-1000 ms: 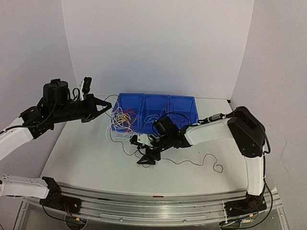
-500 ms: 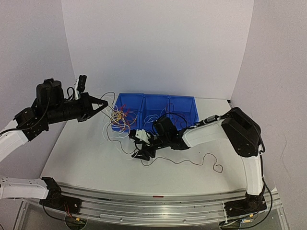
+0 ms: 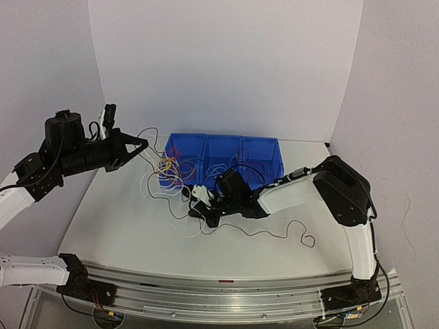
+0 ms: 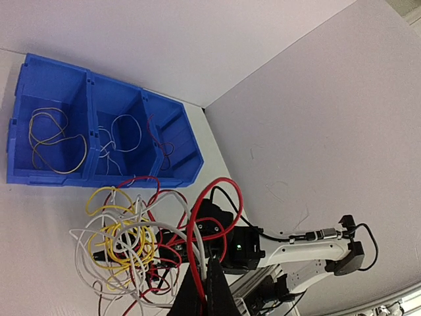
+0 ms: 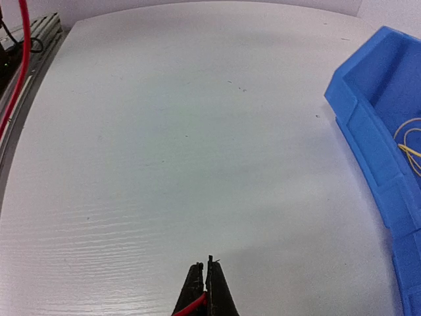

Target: Untangle the cables

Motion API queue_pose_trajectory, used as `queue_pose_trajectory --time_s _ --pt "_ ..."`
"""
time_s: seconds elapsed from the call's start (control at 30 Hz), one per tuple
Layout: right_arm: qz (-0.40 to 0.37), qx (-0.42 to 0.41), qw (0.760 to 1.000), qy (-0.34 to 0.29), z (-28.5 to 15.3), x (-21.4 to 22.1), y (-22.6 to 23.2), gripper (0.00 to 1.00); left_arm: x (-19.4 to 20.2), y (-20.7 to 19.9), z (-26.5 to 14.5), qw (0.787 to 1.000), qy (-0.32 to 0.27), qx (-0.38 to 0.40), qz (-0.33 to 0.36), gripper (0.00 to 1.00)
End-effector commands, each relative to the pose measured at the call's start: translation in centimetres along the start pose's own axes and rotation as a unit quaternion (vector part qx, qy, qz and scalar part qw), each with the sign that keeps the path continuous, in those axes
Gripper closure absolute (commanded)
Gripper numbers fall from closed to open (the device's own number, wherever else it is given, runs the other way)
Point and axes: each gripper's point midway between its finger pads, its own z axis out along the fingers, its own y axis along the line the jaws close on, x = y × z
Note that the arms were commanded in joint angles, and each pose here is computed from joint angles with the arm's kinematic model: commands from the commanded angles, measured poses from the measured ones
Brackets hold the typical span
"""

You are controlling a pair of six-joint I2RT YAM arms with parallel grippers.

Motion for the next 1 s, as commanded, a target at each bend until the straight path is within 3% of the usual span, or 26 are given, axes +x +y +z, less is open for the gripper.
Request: queue_pose_trajectory --time_s 0.0,0.1,0.2,0.3,0.5,0.63,0.73,0.87,0.97 --pt "0.092 0.190 0.977 -0.012 -5.4 -2.3 -5.9 1.00 -1.4 4.8 -1.5 0.989 -0.057 -0.134 -0.029 1.00" --pt "0.143 0.273 0.951 -0.009 -10.8 -1.8 -7.9 1.00 0.1 10.6 -1.9 0.964 -0.065 -0.255 -0.050 1.00" --pt "0.185 0.369 0.911 -0.010 -17.0 0.2 -9.9 1.00 2.8 15.5 -1.9 0.934 -0.055 -0.343 -0.085 1.00" --pt "0.205 0.466 0.861 0.011 -24.1 2.6 -11.7 1.00 5.6 19.3 -1.8 0.906 -0.032 -0.409 -0.105 1.00" --pt "0.354 0.546 0.759 -0.008 -38.5 7.8 -14.2 1.00 8.8 24.0 -4.2 0.842 -0.003 -0.528 -0.111 1.00" --pt "0.352 0.590 0.727 0.000 -44.0 8.1 -14.3 1.00 9.7 24.6 -4.1 0.846 0.000 -0.521 -0.115 1.00" --pt "0.354 0.574 0.738 0.001 -44.6 7.2 -14.1 1.00 9.7 24.2 -3.2 0.862 0.002 -0.495 -0.111 1.00" --pt "0.372 0.485 0.791 -0.006 -42.4 3.8 -13.4 1.00 9.5 22.7 -1.0 0.898 0.018 -0.430 -0.088 1.00" --pt "0.370 0.442 0.816 -0.025 -42.0 0.9 -13.2 1.00 9.7 22.0 0.2 0.917 0.028 -0.392 -0.076 1.00"
